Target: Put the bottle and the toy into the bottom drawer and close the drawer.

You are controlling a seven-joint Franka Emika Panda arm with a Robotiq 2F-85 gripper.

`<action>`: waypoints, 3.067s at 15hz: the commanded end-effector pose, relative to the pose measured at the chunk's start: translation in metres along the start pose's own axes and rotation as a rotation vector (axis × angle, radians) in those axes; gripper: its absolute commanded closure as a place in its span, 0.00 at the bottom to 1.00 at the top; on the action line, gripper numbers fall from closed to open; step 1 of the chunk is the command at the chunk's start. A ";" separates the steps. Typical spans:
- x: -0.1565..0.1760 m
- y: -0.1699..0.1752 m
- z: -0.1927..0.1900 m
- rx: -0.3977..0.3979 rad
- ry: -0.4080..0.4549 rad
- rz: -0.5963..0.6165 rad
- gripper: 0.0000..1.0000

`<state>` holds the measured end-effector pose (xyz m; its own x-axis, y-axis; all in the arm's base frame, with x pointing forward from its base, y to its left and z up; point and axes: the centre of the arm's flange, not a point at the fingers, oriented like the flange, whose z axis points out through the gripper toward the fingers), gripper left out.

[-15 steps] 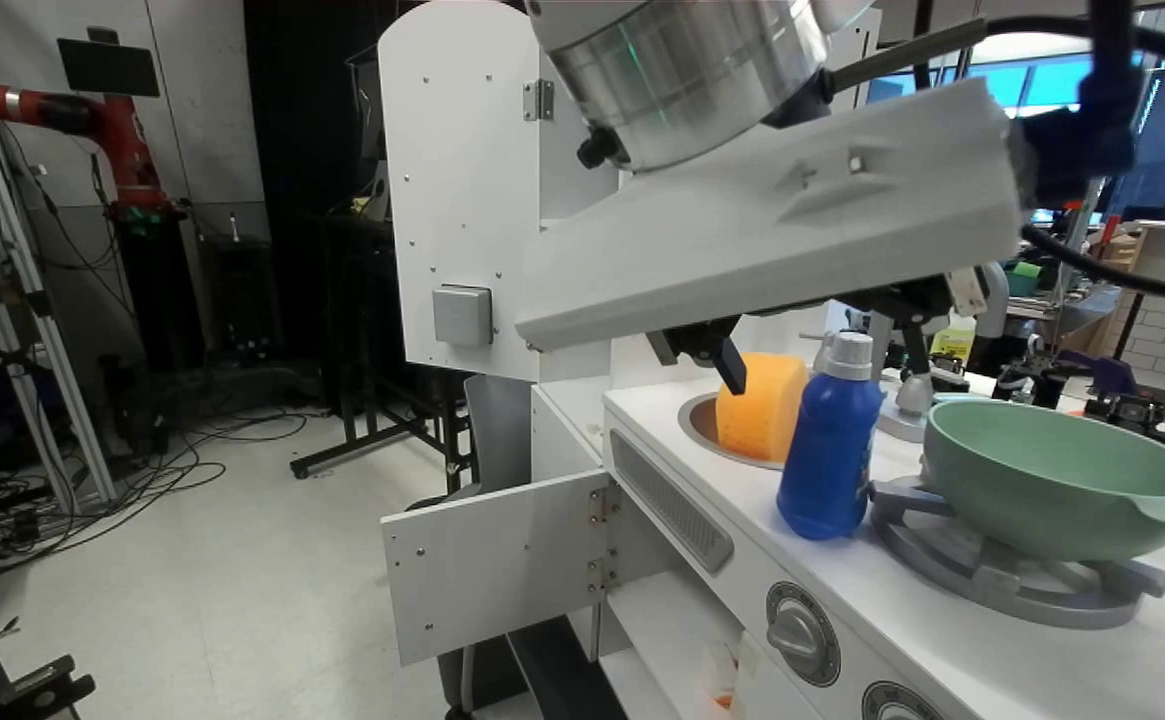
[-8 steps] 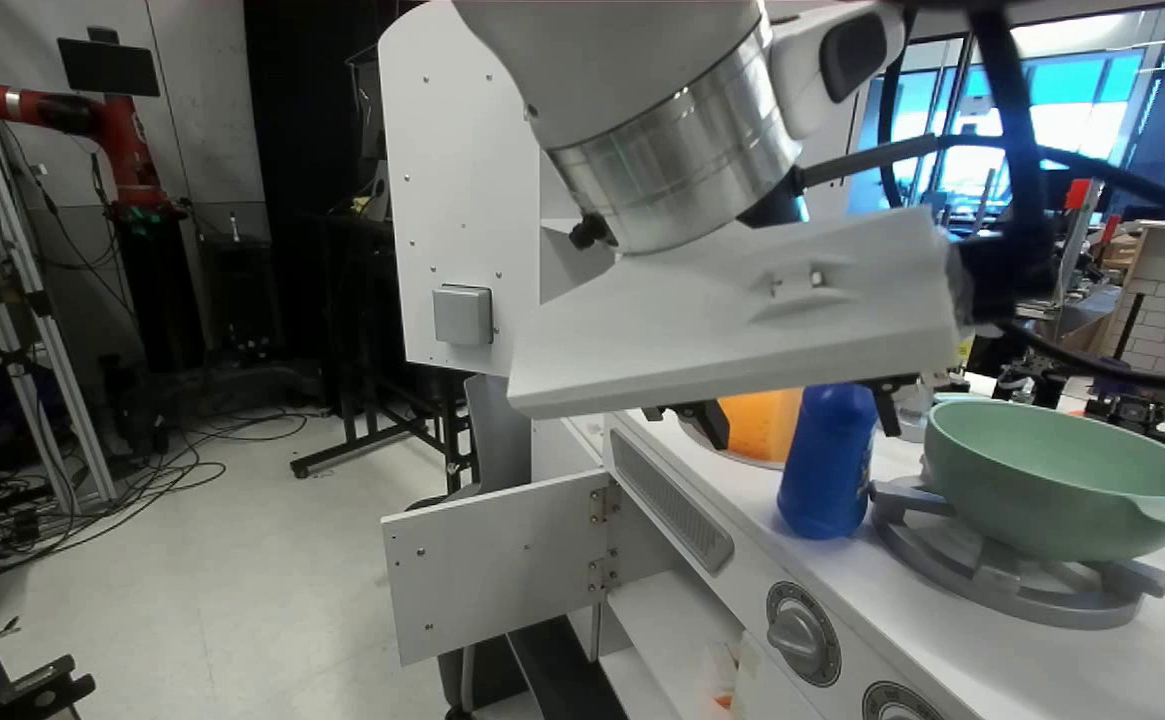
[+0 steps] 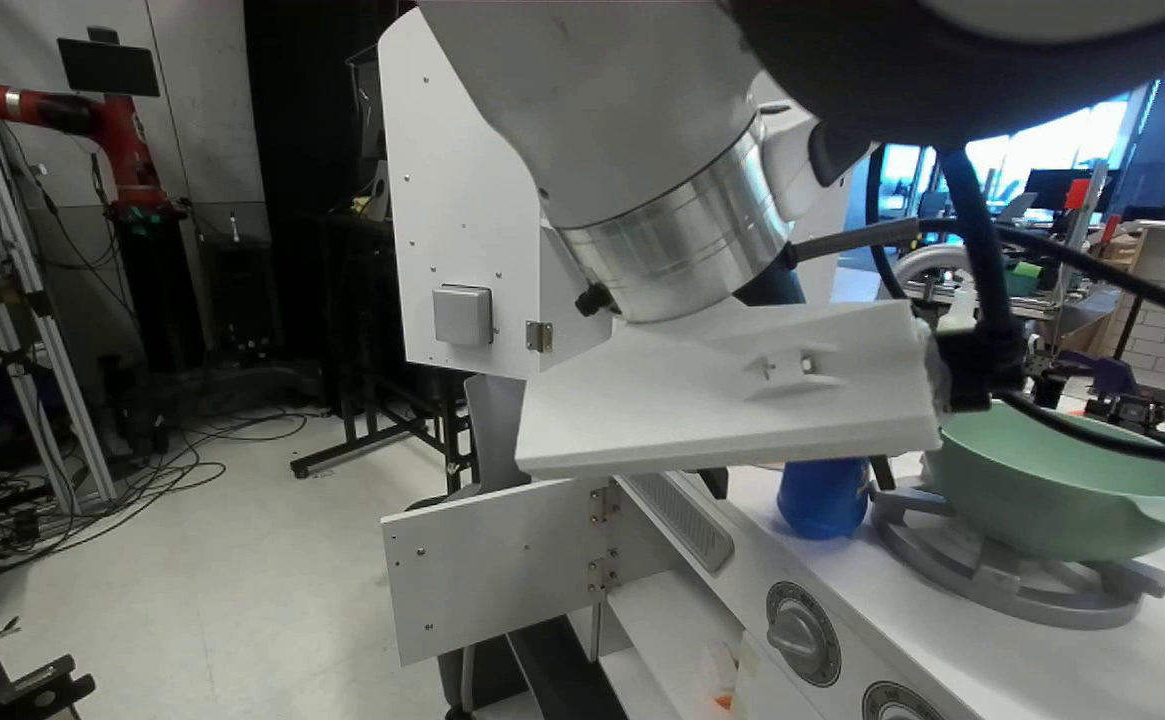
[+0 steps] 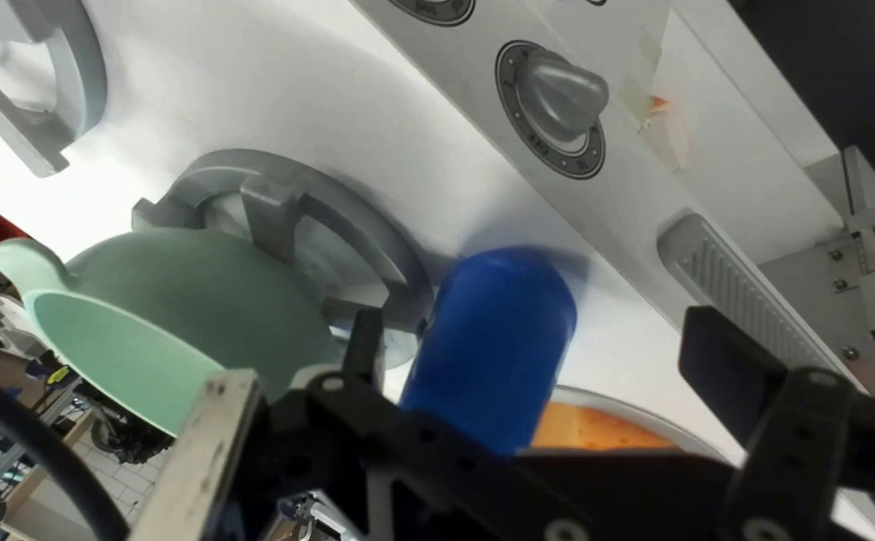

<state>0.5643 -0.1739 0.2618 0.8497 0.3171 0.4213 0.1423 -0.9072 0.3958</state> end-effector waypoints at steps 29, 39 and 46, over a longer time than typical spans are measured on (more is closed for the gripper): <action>0.051 0.014 0.011 0.109 -0.006 -0.029 0.40; 0.051 0.013 0.002 0.109 0.024 -0.065 0.79; 0.007 0.009 -0.062 0.120 0.025 -0.152 0.79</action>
<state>0.5926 -0.1666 0.2831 0.7977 0.4262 0.4268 0.2205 -0.8647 0.4513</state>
